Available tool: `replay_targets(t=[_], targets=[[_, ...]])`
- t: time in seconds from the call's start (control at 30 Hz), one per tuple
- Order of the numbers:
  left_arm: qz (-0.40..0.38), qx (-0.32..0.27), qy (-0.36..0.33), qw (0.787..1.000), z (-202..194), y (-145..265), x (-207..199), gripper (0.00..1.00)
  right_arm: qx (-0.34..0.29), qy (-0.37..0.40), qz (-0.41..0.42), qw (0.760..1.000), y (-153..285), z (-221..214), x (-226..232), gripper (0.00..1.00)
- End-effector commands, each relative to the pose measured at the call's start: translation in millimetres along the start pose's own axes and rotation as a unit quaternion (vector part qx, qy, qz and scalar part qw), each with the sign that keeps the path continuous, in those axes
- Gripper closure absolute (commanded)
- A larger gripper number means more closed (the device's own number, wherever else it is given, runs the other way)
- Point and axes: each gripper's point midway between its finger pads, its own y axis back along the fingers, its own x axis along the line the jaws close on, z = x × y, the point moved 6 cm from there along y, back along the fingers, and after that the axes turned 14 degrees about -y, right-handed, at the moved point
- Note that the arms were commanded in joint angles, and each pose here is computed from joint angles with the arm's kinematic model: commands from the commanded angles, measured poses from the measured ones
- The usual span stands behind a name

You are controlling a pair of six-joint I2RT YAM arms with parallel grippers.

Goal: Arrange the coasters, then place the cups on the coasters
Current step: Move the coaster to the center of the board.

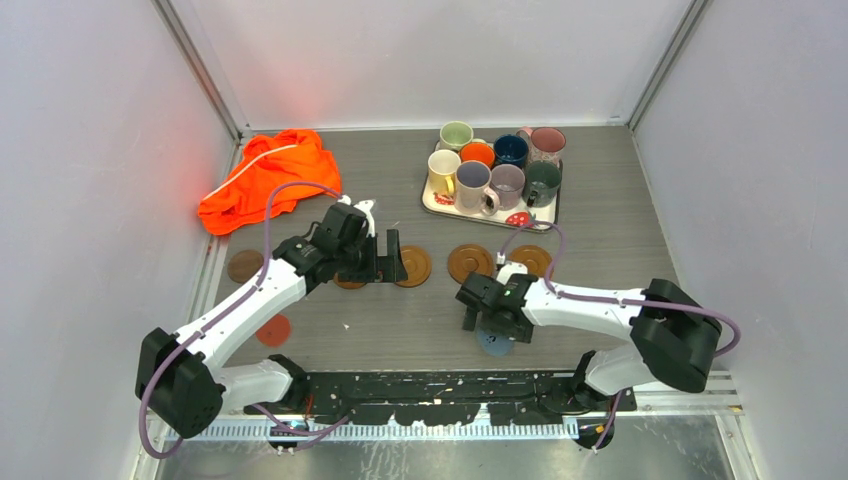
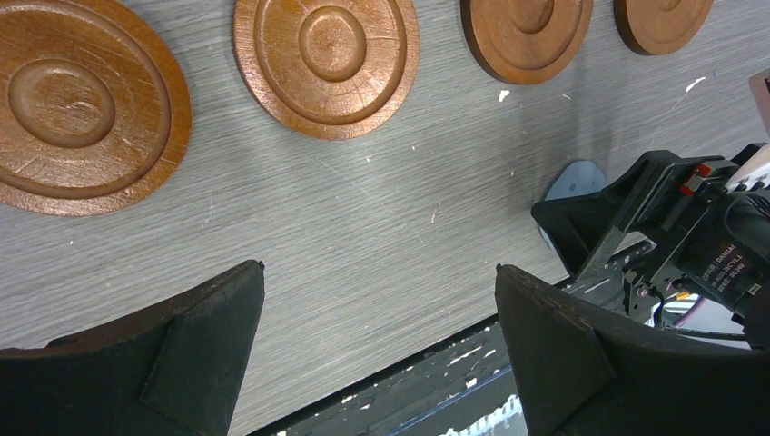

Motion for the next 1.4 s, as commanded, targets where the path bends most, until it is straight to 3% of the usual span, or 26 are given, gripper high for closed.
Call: replay_targets(t=[0.0,0.37,0.6,0.87,1.17,1.37], targets=[[-0.013,-0.02,-0.01,1.0,10,5,-4,0.0,0.022,-0.047,-0.03,0.998,-14,-13,-22,0.0],[-0.019,-0.02,-0.011,1.0,10,6,-6,0.0,-0.002,-0.104,-0.029,0.994,-12,-3,-29,0.04],[-0.02,-0.021,-0.011,1.0,11,6,-6,0.0,-0.032,-0.073,-0.062,0.995,-5,9,-25,0.05],[-0.023,-0.024,-0.01,0.999,12,7,-7,0.0,-0.075,-0.014,0.006,0.997,44,30,10,0.0],[-0.021,-0.024,-0.011,0.999,10,10,-6,0.0,0.032,0.028,0.071,0.997,39,-20,40,0.0],[-0.019,-0.02,-0.01,1.0,6,10,-5,0.0,0.063,0.037,0.113,0.991,34,-35,55,0.0]])
